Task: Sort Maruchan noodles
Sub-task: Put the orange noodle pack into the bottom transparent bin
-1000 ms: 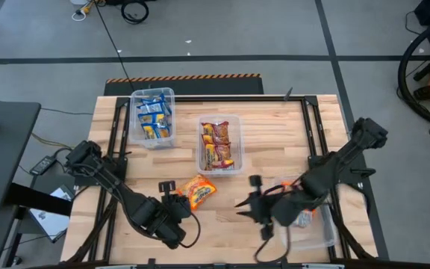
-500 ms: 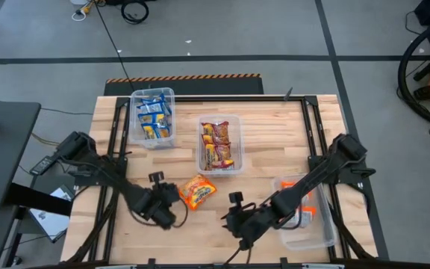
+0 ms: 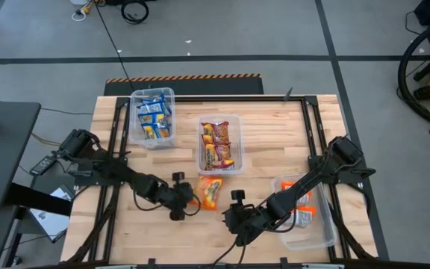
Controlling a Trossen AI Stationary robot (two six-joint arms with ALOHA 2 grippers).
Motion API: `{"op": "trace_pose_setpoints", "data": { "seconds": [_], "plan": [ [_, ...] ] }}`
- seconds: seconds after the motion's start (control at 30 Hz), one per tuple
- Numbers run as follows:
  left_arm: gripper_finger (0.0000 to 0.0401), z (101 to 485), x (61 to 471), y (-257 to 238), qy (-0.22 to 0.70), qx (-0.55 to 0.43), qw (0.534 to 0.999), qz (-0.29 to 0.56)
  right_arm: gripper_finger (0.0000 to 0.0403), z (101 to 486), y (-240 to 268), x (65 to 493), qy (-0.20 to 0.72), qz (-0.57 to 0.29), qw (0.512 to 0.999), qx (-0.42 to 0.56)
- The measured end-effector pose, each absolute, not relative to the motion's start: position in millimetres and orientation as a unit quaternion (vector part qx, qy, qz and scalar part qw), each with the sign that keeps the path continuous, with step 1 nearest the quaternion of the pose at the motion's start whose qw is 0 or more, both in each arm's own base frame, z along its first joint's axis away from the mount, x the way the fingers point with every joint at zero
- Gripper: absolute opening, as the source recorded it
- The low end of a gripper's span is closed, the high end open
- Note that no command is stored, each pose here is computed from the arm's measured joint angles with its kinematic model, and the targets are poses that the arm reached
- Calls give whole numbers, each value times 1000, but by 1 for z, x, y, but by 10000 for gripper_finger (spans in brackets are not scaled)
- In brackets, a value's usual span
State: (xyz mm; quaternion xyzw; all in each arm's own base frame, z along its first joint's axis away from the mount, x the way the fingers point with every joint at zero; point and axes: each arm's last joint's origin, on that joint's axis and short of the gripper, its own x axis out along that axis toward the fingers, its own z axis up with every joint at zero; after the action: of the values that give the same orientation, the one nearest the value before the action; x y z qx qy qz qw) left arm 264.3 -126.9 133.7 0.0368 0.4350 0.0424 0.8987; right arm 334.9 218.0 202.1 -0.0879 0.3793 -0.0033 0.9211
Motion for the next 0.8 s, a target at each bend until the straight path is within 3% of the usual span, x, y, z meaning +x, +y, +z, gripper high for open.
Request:
{"op": "trace_pose_setpoints", "data": {
  "seconds": [0.3,0.53,0.8],
  "plan": [
    [123,152,278,-150,324,-17,945,-47,136,166,221,342,405,19,891,-203],
    [123,165,267,-153,350,-55,933,-58,135,131,227,365,350,31,874,-334],
    [123,200,248,-151,368,-74,925,-57,135,107,211,388,347,-9,856,-383]
  ]
}}
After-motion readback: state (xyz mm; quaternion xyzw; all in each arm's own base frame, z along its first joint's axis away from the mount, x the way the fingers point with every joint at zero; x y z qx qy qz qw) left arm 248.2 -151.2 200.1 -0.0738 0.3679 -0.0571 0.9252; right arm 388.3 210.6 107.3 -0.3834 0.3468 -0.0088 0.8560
